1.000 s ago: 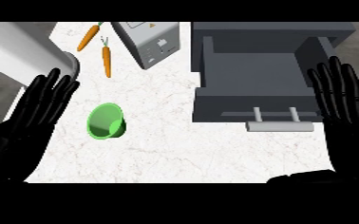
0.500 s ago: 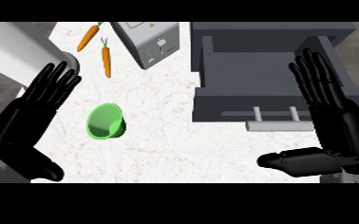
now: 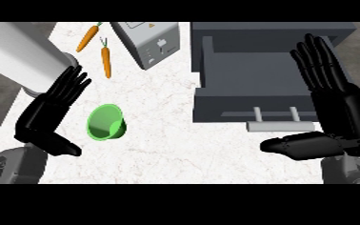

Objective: Pick up the cup, place it into the drawer and close the drawer

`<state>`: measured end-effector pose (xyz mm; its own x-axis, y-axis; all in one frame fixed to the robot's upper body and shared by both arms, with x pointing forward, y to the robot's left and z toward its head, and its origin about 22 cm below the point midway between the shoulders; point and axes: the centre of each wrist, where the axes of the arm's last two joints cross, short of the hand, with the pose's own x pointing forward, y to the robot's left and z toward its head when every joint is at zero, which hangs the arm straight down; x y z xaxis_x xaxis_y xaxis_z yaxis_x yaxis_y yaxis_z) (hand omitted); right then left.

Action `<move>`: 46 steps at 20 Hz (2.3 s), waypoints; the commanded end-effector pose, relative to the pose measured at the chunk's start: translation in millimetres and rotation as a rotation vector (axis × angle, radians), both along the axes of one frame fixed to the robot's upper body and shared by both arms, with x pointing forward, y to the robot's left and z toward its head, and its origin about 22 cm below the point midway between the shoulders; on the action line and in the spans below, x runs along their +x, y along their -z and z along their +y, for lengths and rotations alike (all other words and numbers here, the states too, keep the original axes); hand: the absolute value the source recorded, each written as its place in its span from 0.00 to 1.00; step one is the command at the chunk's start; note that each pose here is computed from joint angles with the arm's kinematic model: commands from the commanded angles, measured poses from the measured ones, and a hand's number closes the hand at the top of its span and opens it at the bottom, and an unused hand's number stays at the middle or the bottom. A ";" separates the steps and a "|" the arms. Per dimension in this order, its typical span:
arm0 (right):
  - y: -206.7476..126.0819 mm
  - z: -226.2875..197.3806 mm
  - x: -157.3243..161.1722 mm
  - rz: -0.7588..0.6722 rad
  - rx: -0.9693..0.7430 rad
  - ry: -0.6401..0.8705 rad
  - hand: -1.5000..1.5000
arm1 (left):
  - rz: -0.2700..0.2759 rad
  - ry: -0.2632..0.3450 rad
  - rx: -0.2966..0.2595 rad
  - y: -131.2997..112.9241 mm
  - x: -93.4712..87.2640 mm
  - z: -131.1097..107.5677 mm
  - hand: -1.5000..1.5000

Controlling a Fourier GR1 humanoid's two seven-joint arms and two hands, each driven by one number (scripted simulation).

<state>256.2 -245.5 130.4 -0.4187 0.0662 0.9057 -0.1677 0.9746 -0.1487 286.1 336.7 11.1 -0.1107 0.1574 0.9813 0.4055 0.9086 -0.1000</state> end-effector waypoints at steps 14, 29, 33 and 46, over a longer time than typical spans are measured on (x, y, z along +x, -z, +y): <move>-20.3 8.9 19.9 -0.031 -0.005 0.009 0.00 | 0.096 -0.078 0.073 98.1 2.1 32.9 0.00; -15.1 -24.1 19.4 -0.012 0.010 -0.009 0.00 | 0.039 -0.119 0.080 151.2 -33.9 7.3 0.00; -33.1 -2.8 9.1 -0.035 -0.010 -0.017 0.00 | 0.027 -0.115 0.058 145.7 -19.7 -0.7 0.00; -27.9 10.3 15.0 -0.011 -0.016 -0.019 0.00 | 0.054 -0.016 -0.007 137.0 0.4 -14.0 0.00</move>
